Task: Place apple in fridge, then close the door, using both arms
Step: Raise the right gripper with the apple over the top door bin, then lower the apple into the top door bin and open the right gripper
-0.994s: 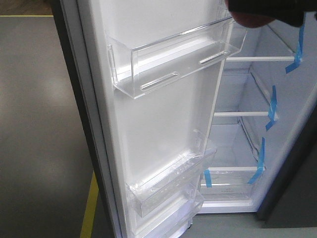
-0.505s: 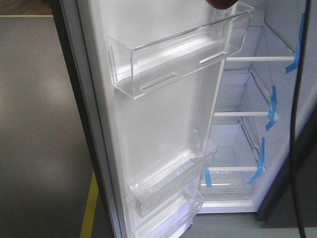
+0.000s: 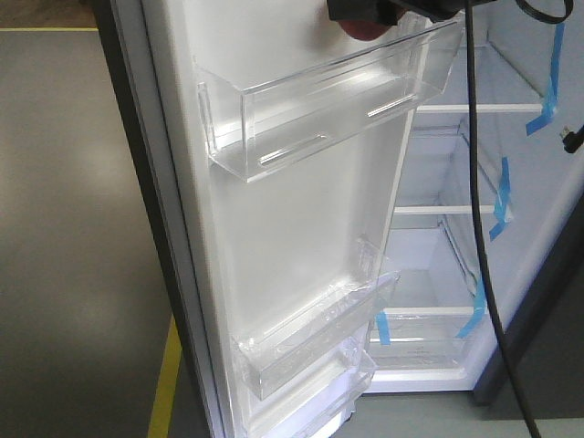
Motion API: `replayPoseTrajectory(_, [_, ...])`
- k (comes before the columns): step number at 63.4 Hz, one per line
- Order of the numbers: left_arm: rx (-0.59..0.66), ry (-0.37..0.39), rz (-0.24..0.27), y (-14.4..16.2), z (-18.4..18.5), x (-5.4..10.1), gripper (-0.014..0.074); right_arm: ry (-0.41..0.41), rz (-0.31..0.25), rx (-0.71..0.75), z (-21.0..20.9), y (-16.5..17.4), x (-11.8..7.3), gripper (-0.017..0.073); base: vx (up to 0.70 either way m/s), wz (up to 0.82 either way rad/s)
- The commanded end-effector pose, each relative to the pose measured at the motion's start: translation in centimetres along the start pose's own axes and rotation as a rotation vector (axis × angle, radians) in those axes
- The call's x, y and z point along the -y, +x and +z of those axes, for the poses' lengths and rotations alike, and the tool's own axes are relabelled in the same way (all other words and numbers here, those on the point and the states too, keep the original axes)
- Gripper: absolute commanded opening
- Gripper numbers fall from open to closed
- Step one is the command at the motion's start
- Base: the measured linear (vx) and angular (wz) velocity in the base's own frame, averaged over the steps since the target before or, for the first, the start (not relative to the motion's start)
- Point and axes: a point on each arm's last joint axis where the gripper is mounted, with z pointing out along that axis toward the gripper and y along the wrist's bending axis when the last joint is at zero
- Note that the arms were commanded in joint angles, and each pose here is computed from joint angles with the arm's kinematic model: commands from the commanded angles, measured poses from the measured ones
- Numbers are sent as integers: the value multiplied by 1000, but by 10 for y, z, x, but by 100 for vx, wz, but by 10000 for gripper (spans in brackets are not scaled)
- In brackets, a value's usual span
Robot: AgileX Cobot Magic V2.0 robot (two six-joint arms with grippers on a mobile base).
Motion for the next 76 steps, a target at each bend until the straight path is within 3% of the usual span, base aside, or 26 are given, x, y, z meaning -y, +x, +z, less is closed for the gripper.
replayPoseTrajectory(1, [66, 6, -5, 0, -1, 0, -6, 27, 0, 136, -19, -21, -6, 356, 0, 0])
replayPoseTrajectory(11, [66, 6, -5, 0, -1, 0, -6, 26, 13, 112, -12, -17, -3, 391, 0, 0])
replayPoseTrajectory(30, [66, 6, -5, 0, -1, 0, -6, 21, 14, 99, -12, -16, -4, 567, 0, 0])
replayPoseTrajectory(43, [66, 6, -5, 0, -1, 0, -6, 23, 5, 114, -21, -19, -8, 573, 0, 0])
replayPoseTrajectory(61, [66, 6, -5, 0, -1, 0, -6, -8, -30, 152, -69, -24, -36, 573, 0, 0])
replayPoseTrajectory(76, [66, 6, -5, 0, -1, 0, -6, -39, -24, 171, -100, 15, -63, 573, 0, 0])
